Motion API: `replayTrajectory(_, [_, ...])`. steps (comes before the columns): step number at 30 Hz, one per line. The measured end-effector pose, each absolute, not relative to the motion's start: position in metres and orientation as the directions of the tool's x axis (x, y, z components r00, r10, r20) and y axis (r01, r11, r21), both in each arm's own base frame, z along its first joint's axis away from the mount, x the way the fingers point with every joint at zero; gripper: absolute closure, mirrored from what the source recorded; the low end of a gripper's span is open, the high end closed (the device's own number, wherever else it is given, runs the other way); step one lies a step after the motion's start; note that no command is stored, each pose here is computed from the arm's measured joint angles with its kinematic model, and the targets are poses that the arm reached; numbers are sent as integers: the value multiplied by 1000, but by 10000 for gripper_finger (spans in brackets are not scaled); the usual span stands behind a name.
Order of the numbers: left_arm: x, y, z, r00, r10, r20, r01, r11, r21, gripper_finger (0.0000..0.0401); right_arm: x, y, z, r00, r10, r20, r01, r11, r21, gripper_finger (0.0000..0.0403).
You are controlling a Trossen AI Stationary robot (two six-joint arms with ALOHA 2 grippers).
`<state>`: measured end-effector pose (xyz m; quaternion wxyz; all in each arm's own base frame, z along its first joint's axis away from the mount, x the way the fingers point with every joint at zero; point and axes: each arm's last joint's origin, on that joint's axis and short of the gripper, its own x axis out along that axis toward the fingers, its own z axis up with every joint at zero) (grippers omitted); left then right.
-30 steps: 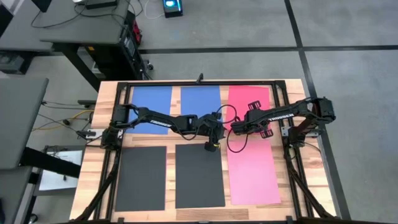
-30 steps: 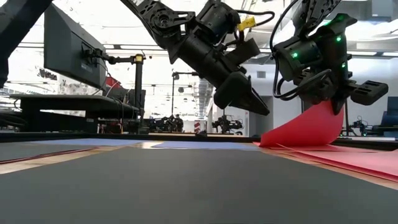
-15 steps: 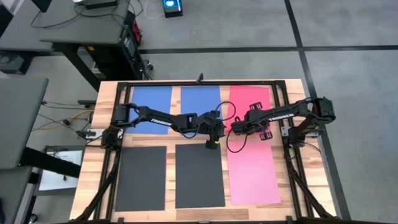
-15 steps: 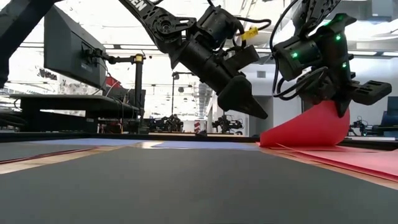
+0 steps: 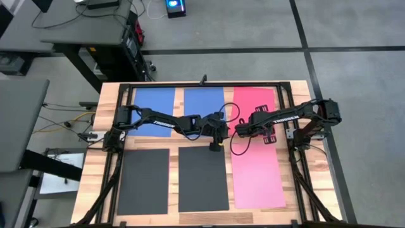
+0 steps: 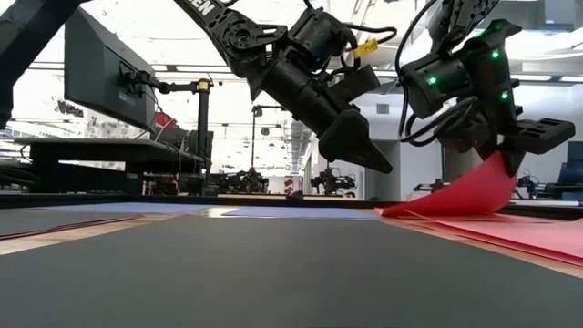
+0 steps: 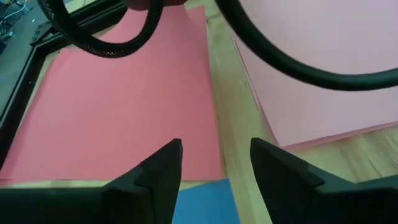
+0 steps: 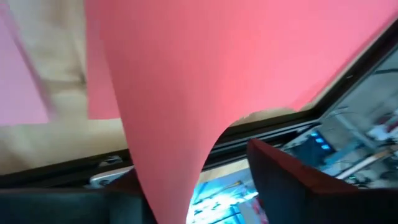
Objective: Organize paper
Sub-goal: Stack the red paper on top of the red paper
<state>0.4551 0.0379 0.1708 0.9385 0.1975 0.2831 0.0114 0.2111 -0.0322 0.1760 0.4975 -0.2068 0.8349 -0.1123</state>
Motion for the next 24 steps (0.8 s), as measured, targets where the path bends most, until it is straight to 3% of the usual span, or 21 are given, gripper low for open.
replayTrajectory(7, [455,38,170,836,133,-532,93,922,376,227,209,-23,178,-421,-413,-808,-184,911,-370,158])
replayTrajectory(24, [455,38,170,836,134,-532,92,922,377,227,188,3,228,-122,-363,-924,40,928,-370,152])
